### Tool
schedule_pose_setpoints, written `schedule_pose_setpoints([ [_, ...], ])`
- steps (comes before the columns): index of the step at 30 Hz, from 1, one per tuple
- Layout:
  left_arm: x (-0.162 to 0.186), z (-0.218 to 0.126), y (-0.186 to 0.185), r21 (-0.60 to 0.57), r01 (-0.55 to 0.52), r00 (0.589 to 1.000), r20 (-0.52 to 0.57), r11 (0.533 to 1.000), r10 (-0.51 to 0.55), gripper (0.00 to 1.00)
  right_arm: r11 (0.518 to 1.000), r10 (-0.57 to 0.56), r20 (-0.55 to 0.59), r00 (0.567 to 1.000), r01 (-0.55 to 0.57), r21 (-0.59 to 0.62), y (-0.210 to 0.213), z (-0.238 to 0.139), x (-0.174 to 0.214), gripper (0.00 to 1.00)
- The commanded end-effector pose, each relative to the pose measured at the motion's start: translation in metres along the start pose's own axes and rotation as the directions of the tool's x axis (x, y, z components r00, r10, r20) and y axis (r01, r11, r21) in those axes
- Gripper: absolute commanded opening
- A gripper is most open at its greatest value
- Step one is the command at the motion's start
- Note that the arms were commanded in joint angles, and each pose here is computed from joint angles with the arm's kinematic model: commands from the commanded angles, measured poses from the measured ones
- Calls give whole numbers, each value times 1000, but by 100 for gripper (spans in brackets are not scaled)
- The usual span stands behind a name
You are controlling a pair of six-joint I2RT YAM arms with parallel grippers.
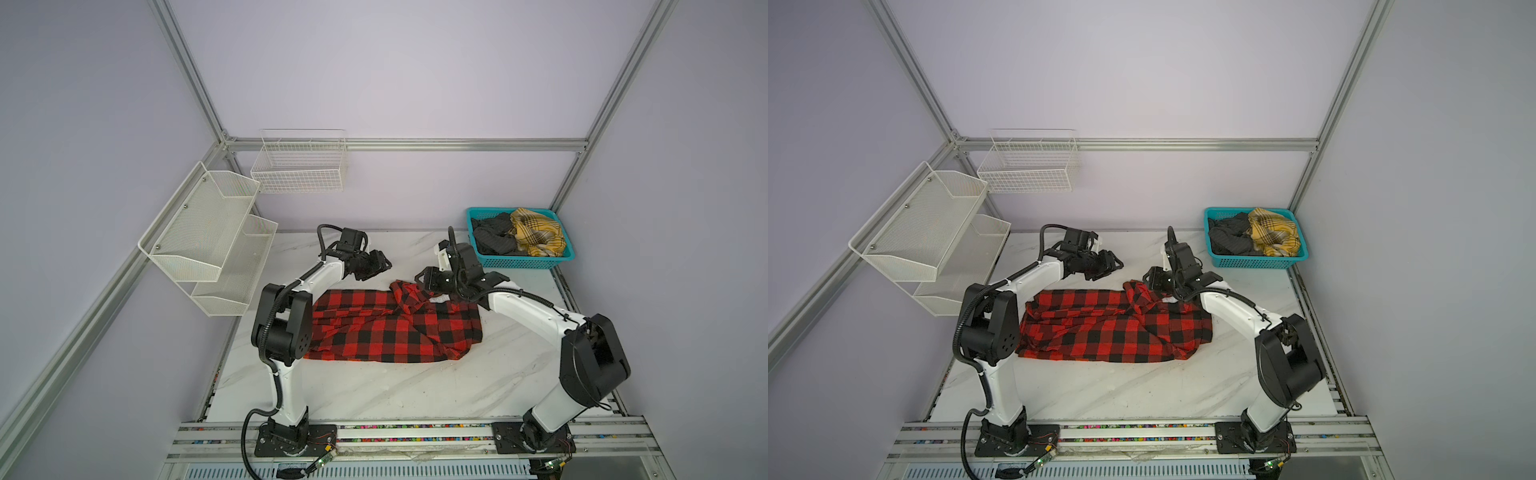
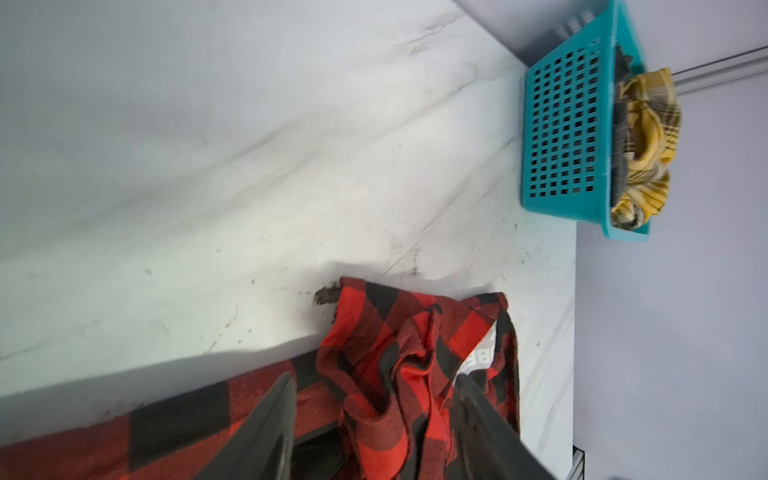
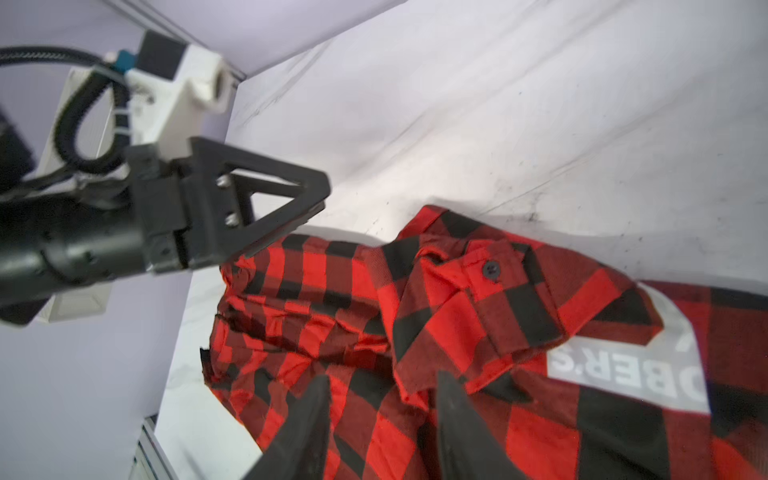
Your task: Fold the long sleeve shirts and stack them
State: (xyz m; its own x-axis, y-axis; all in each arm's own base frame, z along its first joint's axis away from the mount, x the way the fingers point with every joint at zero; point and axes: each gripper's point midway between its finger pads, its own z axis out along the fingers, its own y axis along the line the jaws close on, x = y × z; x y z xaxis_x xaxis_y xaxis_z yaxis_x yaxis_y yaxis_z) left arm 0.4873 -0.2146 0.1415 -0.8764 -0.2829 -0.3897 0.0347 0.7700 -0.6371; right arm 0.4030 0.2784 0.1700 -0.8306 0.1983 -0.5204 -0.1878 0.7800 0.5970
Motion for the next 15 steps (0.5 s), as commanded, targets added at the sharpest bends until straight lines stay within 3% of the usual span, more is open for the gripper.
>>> schedule_pose_setpoints([
  [1,-27,-13,-34,90,-100,994,59,991,95,60,998,65,-124,990,-61,33,-21,35,22,53],
  [8,-12,-10,-24,65,-98,995,9,993,98,60,995,70,-174,982,-55,87,-54,71,20,58],
  [13,-2,-5,-16,59,-90,996,-21,994,91,59,993,2,-247,969,28,118,-66,84,29,53],
  [15,1,-2,-16,67,-94,995,-31,993,96,59,992,-6,-267,964,39,120,-70,87,35,44],
])
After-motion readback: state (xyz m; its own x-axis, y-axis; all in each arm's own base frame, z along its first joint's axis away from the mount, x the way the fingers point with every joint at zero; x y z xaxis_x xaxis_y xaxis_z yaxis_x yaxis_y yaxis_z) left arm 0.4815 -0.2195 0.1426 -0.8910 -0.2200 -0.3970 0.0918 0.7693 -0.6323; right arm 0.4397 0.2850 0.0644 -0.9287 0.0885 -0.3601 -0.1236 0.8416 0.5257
